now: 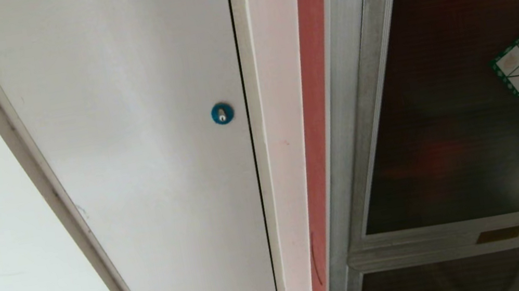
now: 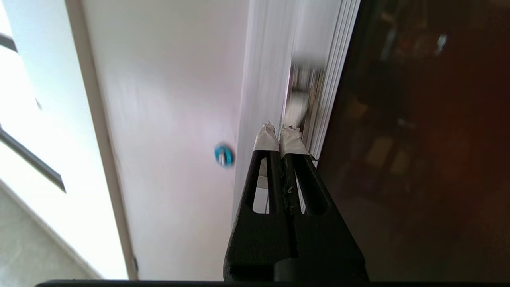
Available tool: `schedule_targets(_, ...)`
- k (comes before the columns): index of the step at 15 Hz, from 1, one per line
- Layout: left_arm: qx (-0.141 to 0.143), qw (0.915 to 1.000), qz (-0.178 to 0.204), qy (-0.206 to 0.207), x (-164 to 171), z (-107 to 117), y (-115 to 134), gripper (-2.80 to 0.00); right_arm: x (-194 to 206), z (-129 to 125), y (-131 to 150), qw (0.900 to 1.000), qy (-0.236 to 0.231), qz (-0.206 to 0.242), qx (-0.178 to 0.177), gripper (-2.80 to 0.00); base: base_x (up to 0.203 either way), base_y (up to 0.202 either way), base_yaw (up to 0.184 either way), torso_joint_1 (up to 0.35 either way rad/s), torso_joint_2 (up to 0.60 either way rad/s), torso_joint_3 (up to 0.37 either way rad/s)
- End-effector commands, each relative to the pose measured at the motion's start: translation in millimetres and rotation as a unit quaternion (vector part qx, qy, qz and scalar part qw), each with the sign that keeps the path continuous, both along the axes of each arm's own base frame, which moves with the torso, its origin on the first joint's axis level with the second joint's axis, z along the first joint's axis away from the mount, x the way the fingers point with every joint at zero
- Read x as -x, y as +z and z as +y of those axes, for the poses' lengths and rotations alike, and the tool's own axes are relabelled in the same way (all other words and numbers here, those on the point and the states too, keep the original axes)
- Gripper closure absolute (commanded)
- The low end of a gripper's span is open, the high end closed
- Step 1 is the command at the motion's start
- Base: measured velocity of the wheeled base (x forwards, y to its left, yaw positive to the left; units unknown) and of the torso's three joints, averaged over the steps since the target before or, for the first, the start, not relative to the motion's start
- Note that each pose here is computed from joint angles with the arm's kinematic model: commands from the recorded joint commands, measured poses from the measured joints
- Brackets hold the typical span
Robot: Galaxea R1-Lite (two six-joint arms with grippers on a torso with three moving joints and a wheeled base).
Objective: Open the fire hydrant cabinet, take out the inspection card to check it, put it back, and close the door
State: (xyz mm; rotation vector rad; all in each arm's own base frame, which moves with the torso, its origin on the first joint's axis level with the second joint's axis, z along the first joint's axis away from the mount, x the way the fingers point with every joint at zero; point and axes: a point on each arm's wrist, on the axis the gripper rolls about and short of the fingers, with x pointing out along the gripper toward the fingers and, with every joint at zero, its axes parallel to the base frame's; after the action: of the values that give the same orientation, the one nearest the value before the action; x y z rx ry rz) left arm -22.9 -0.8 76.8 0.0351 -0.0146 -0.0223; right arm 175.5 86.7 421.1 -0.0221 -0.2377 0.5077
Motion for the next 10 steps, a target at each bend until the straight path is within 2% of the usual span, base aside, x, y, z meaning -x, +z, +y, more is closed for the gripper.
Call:
schedule_targets(1,0.000,1.0000,0.003,0.000,-1,0,-2,0.00,-3,2,29,1.000,0.002,-0.027,-0.012,0.00,0.000,0.000,0.000,0.000,0.00,0.000)
schedule_targets(3,0.000,1.0000,0.003,0.000,-1,0,-2,0.00,-14,7,45,0.999,0.007,-0.042,-0.018,0.00,0.000,0.000,0.000,0.000,0.00,0.000)
schedule_targets(6,0.000,1.0000,0.003,0.000,-1,0,-2,0.00,-40,20,45,0.999,0.013,-0.045,-0.016,0.00,0.000,0.000,0.000,0.000,0.00,0.000)
schedule_targets(8,0.000,1.0000,0.003,0.000,-1,0,-2,0.00,-45,21,48,0.997,0.008,-0.072,-0.028,0.00,0.000,0.000,0.000,0.000,0.00,0.000)
schedule_targets(10,0.000,1.0000,0.003,0.000,-1,0,-2,0.00,-49,20,48,0.996,0.002,-0.080,-0.029,0.00,0.000,0.000,0.000,0.000,0.00,0.000)
